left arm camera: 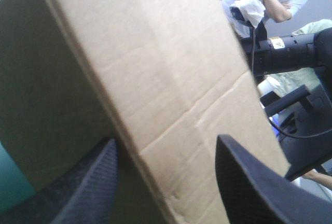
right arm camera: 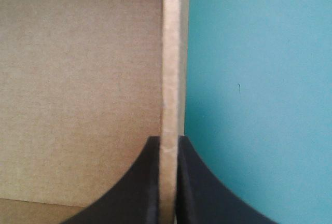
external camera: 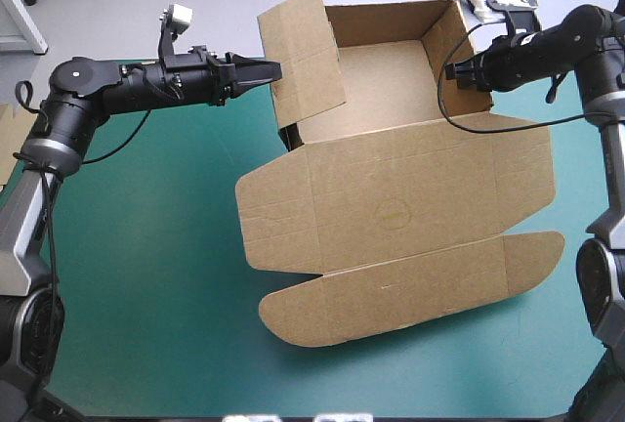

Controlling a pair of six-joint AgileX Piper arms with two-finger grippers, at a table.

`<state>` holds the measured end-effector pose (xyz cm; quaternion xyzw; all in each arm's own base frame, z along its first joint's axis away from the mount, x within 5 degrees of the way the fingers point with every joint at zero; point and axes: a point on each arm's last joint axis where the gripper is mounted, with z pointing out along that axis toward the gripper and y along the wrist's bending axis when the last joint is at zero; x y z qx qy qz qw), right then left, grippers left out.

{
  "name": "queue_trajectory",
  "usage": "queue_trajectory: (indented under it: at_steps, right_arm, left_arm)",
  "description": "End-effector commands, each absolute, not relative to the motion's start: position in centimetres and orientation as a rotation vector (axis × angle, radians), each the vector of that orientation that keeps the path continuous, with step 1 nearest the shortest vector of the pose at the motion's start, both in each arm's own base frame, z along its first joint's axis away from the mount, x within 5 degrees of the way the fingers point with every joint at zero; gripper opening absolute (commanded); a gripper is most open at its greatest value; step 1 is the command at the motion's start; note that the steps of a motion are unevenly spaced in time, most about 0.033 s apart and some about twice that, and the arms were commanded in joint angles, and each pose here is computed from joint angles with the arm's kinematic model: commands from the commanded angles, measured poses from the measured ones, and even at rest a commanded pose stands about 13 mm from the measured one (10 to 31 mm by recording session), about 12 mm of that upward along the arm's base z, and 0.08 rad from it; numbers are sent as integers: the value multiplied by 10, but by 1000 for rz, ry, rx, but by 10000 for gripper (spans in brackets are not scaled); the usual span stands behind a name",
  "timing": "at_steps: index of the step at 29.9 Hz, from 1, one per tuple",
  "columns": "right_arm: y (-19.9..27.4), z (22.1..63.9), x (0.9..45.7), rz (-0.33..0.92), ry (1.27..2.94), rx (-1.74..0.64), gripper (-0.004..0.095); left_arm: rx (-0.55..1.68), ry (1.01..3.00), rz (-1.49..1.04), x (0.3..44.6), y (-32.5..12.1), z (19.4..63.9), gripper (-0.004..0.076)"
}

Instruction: Fold the box

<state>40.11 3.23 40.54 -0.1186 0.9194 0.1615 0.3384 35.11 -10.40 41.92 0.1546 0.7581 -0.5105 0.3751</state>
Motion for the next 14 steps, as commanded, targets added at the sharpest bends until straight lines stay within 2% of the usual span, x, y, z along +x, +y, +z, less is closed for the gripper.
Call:
queue_trajectory:
  at_steps: [1,7,14]
  right_arm:
    - [41,437,387,422,2276,-300,-11]
    - [42,437,387,431,2275,-292,-11]
    - [44,437,387,443,2275,-296,-11]
  left_arm:
    - [407,1862,-1293,335,-106,456,409]
    - [439,1938,-1229,333,-104,454,409]
    - [464,1894,-1296,328,-115,463,408]
